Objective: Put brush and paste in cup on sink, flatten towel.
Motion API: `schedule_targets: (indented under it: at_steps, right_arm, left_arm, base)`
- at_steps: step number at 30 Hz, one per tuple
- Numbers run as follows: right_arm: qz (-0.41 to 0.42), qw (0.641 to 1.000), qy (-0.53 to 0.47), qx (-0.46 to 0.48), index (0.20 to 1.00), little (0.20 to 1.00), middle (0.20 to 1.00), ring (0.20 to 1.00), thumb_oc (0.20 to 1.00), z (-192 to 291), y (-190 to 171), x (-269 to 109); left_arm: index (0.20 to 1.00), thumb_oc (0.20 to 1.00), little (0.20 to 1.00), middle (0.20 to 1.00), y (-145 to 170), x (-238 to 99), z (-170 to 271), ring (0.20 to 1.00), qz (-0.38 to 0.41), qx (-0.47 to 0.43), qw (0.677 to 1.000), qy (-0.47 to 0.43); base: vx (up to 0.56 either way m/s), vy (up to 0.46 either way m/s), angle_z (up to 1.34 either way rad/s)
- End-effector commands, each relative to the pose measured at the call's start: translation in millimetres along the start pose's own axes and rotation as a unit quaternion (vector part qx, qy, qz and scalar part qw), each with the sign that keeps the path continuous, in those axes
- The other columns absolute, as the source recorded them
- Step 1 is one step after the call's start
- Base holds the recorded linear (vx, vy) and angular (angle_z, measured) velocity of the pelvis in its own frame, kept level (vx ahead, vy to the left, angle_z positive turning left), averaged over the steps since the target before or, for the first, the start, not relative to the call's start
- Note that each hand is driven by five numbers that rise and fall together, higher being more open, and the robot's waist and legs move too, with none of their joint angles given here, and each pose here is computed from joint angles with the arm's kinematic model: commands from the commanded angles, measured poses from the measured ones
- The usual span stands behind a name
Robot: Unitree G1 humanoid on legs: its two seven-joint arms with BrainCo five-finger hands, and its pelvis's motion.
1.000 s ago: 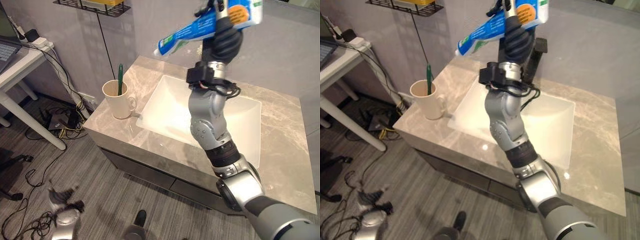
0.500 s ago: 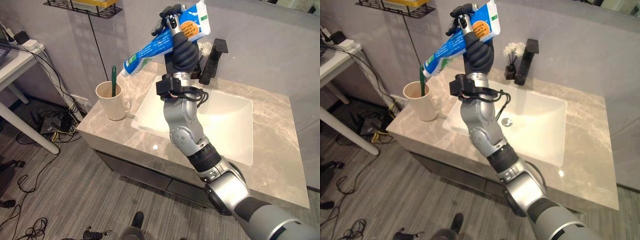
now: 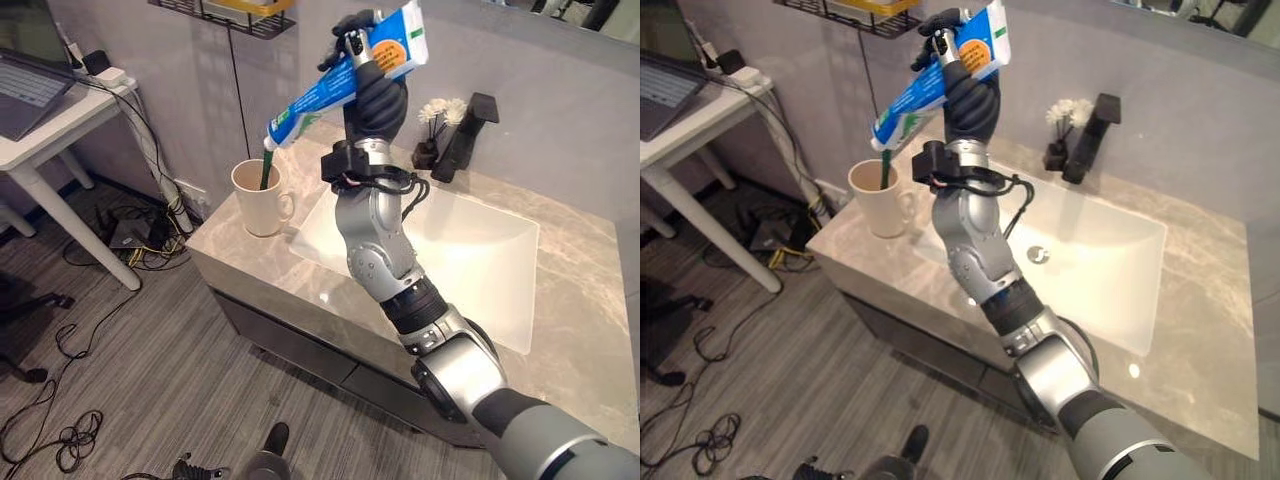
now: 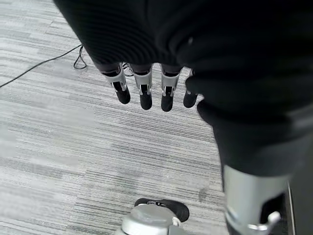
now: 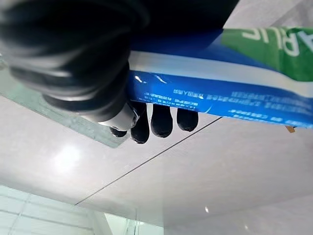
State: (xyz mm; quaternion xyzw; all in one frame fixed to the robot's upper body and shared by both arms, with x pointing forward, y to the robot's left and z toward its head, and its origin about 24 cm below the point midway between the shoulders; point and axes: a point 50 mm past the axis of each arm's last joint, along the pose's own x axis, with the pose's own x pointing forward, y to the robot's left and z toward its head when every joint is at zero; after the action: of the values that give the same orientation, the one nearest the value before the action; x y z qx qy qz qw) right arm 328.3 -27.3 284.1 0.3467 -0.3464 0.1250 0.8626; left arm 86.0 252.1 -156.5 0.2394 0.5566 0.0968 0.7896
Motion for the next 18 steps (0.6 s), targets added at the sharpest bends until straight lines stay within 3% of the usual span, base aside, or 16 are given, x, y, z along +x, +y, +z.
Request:
schedule_targets:
  at_steps: [1,18]
  right_arm:
    - [0.029,0.997,-0.066,-0.029,0.2,0.2,0.2,0.2,0.2,28,12,24]
    - [0.036,0.983,-0.114,-0.136,0.2,0.2,0.2,0.2,0.2,47,4,33]
  left_arm:
    - [1.0,1.0,1.0,1.0,12,5,8,1.0,0.021,0.047,0.999,-0.007]
    - [1.0,1.0,1.0,1.0,5,5,28,1.0,0.015,0.067,0.997,-0.047]
  base:
    - [0.01,0.022,0.13]
    - [0.02,0.034,0.13]
